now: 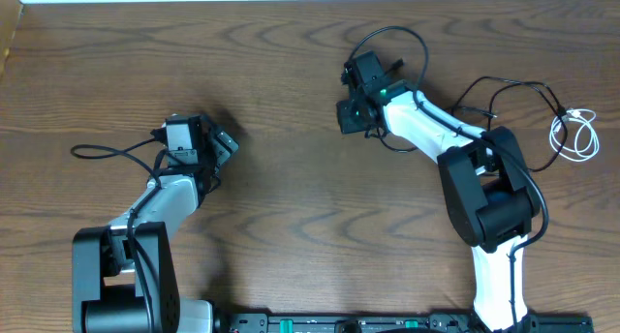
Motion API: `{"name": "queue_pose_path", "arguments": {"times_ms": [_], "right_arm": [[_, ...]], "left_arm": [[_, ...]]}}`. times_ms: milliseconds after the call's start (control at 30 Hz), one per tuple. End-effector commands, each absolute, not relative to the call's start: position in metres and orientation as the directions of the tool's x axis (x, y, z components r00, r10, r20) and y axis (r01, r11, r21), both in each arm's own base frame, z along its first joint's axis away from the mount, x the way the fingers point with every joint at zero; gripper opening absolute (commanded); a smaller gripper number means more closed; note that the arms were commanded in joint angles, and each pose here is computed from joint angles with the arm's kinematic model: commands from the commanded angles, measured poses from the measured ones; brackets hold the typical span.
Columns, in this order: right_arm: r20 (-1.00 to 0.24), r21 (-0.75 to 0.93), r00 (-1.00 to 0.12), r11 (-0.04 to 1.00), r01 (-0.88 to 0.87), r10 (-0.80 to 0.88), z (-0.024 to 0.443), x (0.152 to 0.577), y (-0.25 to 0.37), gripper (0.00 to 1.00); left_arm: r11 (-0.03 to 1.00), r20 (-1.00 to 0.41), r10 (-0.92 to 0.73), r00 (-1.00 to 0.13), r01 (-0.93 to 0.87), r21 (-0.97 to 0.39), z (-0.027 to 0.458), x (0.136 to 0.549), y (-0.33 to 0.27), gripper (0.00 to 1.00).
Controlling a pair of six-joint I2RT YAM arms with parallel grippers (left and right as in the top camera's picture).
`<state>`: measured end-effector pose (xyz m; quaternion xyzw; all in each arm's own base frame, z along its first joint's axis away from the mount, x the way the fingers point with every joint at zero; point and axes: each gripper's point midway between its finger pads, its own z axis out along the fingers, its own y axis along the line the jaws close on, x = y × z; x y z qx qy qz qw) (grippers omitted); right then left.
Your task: Untangle cables
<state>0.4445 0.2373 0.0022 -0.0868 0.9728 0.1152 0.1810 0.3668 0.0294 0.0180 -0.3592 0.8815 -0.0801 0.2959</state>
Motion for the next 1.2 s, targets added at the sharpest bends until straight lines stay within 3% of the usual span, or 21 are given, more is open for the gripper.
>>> {"name": "queue_pose_path", "arguments": {"times_ms": [0, 100, 300, 633, 667, 700, 767, 867, 1167], "right_arm": [[-0.298, 0.094, -0.954, 0.995, 0.014, 0.041, -0.038, 0.444, 0.191, 0.06], [-0.261, 0.122, -0.95, 0.982, 0.142, 0.17, -0.04, 0.447, 0.169, 0.01], [-0.174, 0.132, -0.892, 0.908, 0.398, 0.417, -0.044, 0.446, 0.116, 0.01], [-0.148, 0.163, -0.814, 0.826, 0.54, 0.561, -0.044, 0.459, 0.048, 0.07], [-0.148, 0.162, -0.81, 0.821, 0.547, 0.568, -0.044, 0.459, 0.044, 0.13], [-0.149, 0.161, -0.806, 0.818, 0.552, 0.573, -0.044, 0.459, 0.041, 0.26], [-0.152, 0.156, -0.801, 0.814, 0.559, 0.579, -0.045, 0.459, 0.037, 0.64], [-0.152, 0.155, -0.799, 0.812, 0.562, 0.582, -0.045, 0.459, 0.035, 0.99], [-0.169, 0.169, -0.796, 0.813, 0.558, 0.581, -0.044, 0.465, 0.036, 0.99]], "left_arm": [[0.72, -0.466, -0.689, -0.555, -0.594, -0.358, 0.019, 0.37, 0.031, 0.98], [0.721, -0.466, -0.689, -0.555, -0.594, -0.358, 0.019, 0.37, 0.031, 0.98], [0.721, -0.464, -0.688, -0.558, -0.595, -0.355, 0.018, 0.369, 0.031, 0.98], [0.721, -0.46, -0.689, -0.561, -0.598, -0.351, 0.017, 0.368, 0.031, 0.98], [0.721, -0.459, -0.689, -0.56, -0.598, -0.351, 0.017, 0.368, 0.031, 0.98], [0.72, -0.459, -0.69, -0.56, -0.598, -0.352, 0.017, 0.368, 0.031, 0.98], [0.694, -0.445, -0.716, -0.538, -0.619, -0.369, 0.017, 0.368, 0.031, 0.98], [0.676, -0.436, -0.733, -0.522, -0.632, -0.38, 0.017, 0.368, 0.031, 0.98], [0.676, -0.436, -0.733, -0.522, -0.632, -0.38, 0.017, 0.368, 0.031, 0.98]]}}
